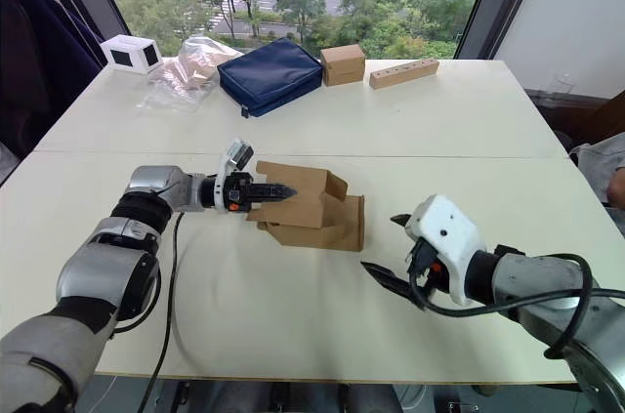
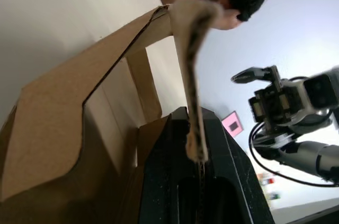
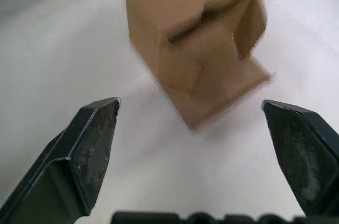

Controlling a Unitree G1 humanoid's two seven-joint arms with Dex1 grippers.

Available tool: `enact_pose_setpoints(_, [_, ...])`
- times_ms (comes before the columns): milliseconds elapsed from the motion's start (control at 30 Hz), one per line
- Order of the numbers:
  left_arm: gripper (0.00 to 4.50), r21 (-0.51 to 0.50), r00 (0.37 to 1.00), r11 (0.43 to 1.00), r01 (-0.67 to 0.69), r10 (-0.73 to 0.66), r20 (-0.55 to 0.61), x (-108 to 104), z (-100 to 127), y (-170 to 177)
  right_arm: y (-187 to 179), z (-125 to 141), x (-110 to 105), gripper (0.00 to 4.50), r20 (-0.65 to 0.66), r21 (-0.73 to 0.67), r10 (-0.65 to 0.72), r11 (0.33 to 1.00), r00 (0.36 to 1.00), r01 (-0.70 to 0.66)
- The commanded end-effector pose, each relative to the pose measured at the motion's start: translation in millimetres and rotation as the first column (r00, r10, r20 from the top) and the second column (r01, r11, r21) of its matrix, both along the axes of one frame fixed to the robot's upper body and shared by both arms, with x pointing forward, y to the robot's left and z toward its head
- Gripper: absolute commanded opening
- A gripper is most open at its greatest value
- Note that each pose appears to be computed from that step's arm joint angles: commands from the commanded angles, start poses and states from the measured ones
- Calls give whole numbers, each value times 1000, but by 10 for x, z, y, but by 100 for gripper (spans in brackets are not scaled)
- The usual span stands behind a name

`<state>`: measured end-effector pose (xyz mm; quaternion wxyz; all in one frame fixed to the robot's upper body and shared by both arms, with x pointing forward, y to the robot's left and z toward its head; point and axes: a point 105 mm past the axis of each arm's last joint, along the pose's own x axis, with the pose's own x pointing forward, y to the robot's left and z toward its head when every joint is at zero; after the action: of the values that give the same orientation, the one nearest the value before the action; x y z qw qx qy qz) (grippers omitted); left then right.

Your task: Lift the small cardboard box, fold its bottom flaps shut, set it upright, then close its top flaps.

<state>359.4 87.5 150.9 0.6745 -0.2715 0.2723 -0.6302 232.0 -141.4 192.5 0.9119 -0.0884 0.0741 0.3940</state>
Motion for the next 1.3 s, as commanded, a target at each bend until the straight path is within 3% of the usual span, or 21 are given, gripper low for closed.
enact_pose_setpoints(33, [7,-29,944,999,40,-28,328,42,632,-46,-146,400,189,450,124,211,-123,973,985,95])
enact_pose_setpoints(67, [2,-38,909,998,49,-29,415,31,844,-72,-207,520,280,424,150,291,-175,948,973,126])
enact_pose_setpoints(133, [0,-51,869,997,54,-22,494,5,1052,-94,-264,636,368,375,165,372,-225,916,960,151])
enact_pose_setpoints(300, [0,-55,864,997,47,-13,503,-13,1072,-99,-264,662,390,168,157,388,-236,908,959,160])
enact_pose_setpoints(400, [0,-73,719,997,13,42,694,-78,1516,-72,-271,1021,765,57,221,583,-345,797,912,160])
enact_pose_setpoints(467, [0,-89,684,996,0,65,726,-104,1624,-57,-229,1127,871,5,230,634,-367,759,901,148])
enact_pose_setpoints(933, [0,-129,661,992,17,86,745,-262,1708,-123,165,1190,900,5,300,579,-212,815,930,-1])
enact_pose_setpoints(1133, [0,-118,676,993,11,79,733,-270,1601,-104,176,1136,900,5,284,587,-214,810,935,7])
enact_pose_setpoints(1300, [0,-121,682,993,-12,97,724,-230,1567,-86,142,999,716,5,278,522,-122,852,953,-43])
